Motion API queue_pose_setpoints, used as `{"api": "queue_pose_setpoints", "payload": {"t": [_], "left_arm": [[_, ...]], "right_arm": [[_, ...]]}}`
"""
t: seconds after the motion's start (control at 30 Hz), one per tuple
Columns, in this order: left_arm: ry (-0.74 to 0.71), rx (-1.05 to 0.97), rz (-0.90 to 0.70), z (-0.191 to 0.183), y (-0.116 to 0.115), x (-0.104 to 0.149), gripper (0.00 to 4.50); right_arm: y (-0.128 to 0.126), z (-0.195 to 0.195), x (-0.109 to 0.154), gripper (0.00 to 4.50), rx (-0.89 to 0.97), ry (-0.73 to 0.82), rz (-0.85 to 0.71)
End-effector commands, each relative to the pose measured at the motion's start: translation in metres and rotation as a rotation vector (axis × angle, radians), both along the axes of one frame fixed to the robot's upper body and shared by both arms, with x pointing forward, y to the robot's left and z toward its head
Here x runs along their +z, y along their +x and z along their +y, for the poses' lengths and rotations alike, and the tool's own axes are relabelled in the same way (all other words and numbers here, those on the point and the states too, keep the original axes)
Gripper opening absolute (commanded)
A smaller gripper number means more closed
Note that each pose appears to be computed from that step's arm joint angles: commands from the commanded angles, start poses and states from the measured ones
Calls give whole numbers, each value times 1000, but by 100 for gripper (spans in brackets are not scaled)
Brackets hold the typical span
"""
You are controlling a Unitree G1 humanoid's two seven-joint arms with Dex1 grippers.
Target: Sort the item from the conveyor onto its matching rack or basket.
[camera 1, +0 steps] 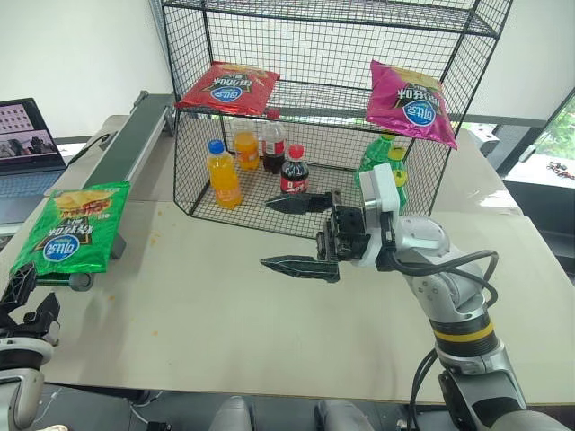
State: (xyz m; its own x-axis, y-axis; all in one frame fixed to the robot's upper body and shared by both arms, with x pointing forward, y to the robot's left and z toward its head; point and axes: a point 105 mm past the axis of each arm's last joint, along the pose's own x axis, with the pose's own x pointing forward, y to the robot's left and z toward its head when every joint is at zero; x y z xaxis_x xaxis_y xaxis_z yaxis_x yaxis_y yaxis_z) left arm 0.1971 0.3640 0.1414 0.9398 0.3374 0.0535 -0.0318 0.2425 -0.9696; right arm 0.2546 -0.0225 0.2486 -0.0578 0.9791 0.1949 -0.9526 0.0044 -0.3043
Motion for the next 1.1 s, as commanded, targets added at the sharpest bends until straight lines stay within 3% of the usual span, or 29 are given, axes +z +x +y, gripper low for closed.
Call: {"api": "queue_pose_setpoints", "payload": {"t": [0.03,0.2,0.23,0.33,0.5,0.53,0.57,0.7,0.87,1.0,1.1], "left_arm": [[17,37,-12,10,-7,6,437],[20,59,9,16,-9,-1,437],[20,60,15,17,-10,-2,415],[34,50,-6,17,-10,0,330],[58,32,-26,19,-10,7,106],[61,34,-32,20,-10,9,79],[60,39,-42,21,-10,11,21],[83,23,-92,16,-7,30,9],[240,-134,-204,-22,13,84,9],[369,-367,-373,-84,45,139,9],[384,-535,-467,-128,65,164,9]], "right_arm": [[-5,-3,14,450,4,36,-49],[-2,-2,17,450,-2,43,-51],[-1,-2,17,450,-3,44,-51],[1,-2,18,450,-8,47,-52],[2,-2,18,450,-15,52,-49],[2,-2,18,450,-18,53,-47],[2,-1,18,450,-22,55,-45],[1,-2,17,450,-55,69,-27],[7,-11,19,450,-179,116,-2],[22,-25,25,450,-400,198,-9],[29,-37,29,450,-552,257,-31]]}}
